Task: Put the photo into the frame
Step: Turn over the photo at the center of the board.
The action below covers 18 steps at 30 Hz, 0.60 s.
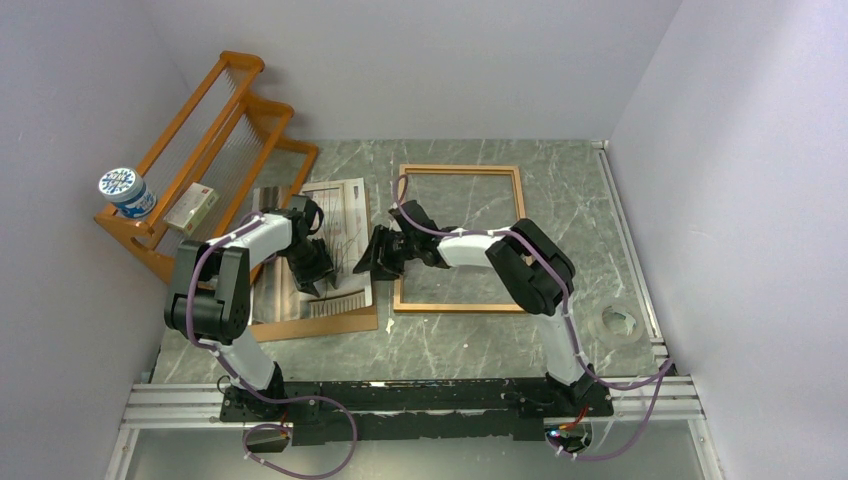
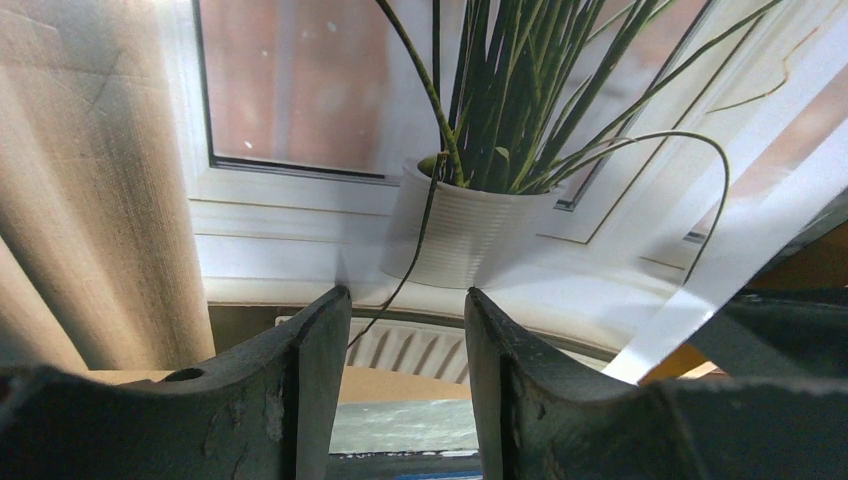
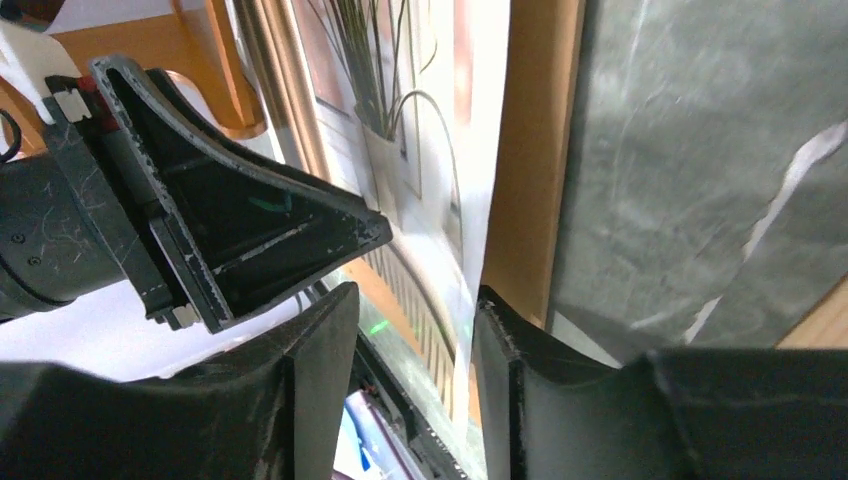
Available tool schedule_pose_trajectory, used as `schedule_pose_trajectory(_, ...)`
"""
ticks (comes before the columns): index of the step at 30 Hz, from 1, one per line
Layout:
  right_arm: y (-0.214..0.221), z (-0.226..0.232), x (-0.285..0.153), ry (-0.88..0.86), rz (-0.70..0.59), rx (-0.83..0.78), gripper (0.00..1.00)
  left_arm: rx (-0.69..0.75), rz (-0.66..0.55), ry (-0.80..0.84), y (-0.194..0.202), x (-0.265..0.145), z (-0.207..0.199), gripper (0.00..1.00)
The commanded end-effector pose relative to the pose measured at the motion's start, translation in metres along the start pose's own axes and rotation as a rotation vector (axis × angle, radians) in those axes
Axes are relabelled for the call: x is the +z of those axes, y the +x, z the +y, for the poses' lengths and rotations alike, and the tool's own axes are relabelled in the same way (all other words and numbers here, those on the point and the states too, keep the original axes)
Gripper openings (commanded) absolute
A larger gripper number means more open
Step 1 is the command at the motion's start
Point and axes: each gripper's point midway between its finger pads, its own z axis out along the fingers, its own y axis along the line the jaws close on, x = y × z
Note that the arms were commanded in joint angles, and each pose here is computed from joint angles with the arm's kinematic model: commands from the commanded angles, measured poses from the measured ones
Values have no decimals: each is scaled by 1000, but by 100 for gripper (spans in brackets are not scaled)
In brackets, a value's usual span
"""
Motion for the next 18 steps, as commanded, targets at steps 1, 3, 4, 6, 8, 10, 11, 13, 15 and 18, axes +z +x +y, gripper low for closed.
schedule_pose_trajectory(1, -20, 18, 8, -65, -46, -67, 42, 10, -14, 2, -4, -4, -4, 52)
schedule_pose_trajectory(3, -23, 19, 12, -65, -44, -77, 39, 7, -44, 19, -9, -14, -8, 52)
schedule_pose_trajectory(4, -24, 19, 14, -62, -43, -80, 39, 8, -61, 25, -12, -19, -9, 52)
schedule_pose_trajectory(6, -28, 20, 18, -65, -45, -82, 37, 8, -95, 32, -18, -29, -11, 51)
schedule_pose_trajectory(8, -31, 21, 22, -72, -47, -79, 35, 9, -126, 37, -23, -39, -13, 51)
schedule_pose_trajectory(10, -34, 24, 24, -84, -51, -75, 28, 12, -159, 41, -28, -49, -14, 51)
schedule_pose_trajectory(11, -36, 26, 24, -92, -56, -76, 24, 14, -174, 44, -30, -54, -15, 51)
schedule_pose_trajectory(13, -40, 30, 20, -93, -74, -91, 12, 26, -197, 48, -33, -65, -16, 51)
schedule_pose_trajectory(15, -43, 28, 13, -71, -81, -85, 0, 35, -226, 60, -37, -78, -19, 52)
schedule_pose_trajectory(18, -45, 21, -6, -37, -92, -74, 0, 44, -258, 83, -43, -96, -25, 54)
